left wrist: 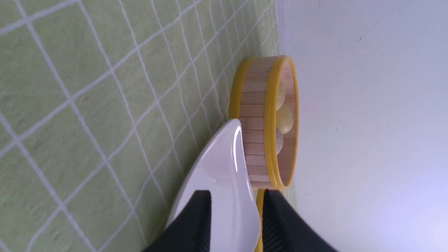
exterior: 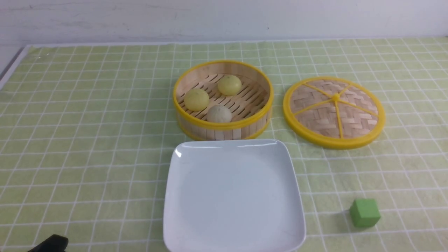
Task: Put the steamed buns into the plate on the green tablecloth.
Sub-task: 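Reach into the bamboo steamer and grasp a bun with the left gripper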
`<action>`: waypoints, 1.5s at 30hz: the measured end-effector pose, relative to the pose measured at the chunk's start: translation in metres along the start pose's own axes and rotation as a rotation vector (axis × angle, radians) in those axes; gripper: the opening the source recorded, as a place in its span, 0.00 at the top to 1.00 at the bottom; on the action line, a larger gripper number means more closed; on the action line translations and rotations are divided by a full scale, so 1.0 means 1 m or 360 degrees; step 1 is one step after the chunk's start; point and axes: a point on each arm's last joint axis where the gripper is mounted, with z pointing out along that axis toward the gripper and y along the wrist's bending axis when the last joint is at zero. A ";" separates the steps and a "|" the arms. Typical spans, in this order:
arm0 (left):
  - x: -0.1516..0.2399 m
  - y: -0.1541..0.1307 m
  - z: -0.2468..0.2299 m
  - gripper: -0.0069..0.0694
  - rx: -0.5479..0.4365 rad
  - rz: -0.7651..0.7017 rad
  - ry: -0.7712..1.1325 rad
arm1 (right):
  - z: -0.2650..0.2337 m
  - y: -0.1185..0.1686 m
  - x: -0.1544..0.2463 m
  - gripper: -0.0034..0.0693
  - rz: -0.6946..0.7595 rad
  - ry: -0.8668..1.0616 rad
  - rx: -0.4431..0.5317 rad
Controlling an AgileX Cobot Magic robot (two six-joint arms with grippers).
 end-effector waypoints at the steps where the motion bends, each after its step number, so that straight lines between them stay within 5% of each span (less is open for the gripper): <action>1: -0.002 -0.002 0.000 0.59 0.0037 0.0035 -0.0037 | 0.000 0.001 0.000 0.62 0.0004 0.0000 -0.0004; 7: -0.009 -0.045 -0.016 0.62 0.0211 0.0648 -0.0141 | -0.016 0.037 -0.020 0.64 -0.0267 -0.0096 -0.0131; 9: -0.012 -0.079 -0.032 0.71 0.0324 0.0917 -0.0212 | -0.025 0.061 -0.035 0.73 -0.0514 -0.0116 -0.0122; 12: -0.013 -0.100 -0.034 0.82 0.0254 0.1093 -0.0150 | -0.024 0.076 -0.045 0.85 -0.0682 -0.0023 -0.0012; 14: -0.013 -0.108 -0.019 0.90 -0.0029 0.1206 0.0098 | -0.012 0.081 -0.054 0.96 -0.0807 0.0211 0.0235; 17: -0.011 -0.101 0.005 0.91 -0.0445 0.1214 0.0486 | 0.006 0.079 -0.059 0.97 -0.0870 0.0548 0.0522; 20: -0.012 -0.095 0.027 0.91 -0.0742 0.1264 0.0807 | 0.025 0.077 -0.058 0.97 -0.0912 0.0846 0.0634; 22: -0.014 -0.093 0.045 0.91 -0.0835 0.1310 0.0957 | 0.045 0.077 -0.053 0.97 -0.0940 0.1075 0.0564; 32: -0.021 -0.142 0.122 0.88 -0.0553 0.1474 0.1209 | 0.099 0.100 -0.038 0.94 -0.0852 0.1627 -0.0062; 40: -0.006 -0.176 0.200 0.77 -0.0441 0.1584 0.1501 | 0.121 0.120 -0.046 0.93 -0.1014 0.1758 -0.0021; 45: 0.043 -0.196 0.262 0.67 -0.0530 0.1722 0.1590 | 0.123 0.130 -0.047 0.92 -0.1254 0.1751 0.0189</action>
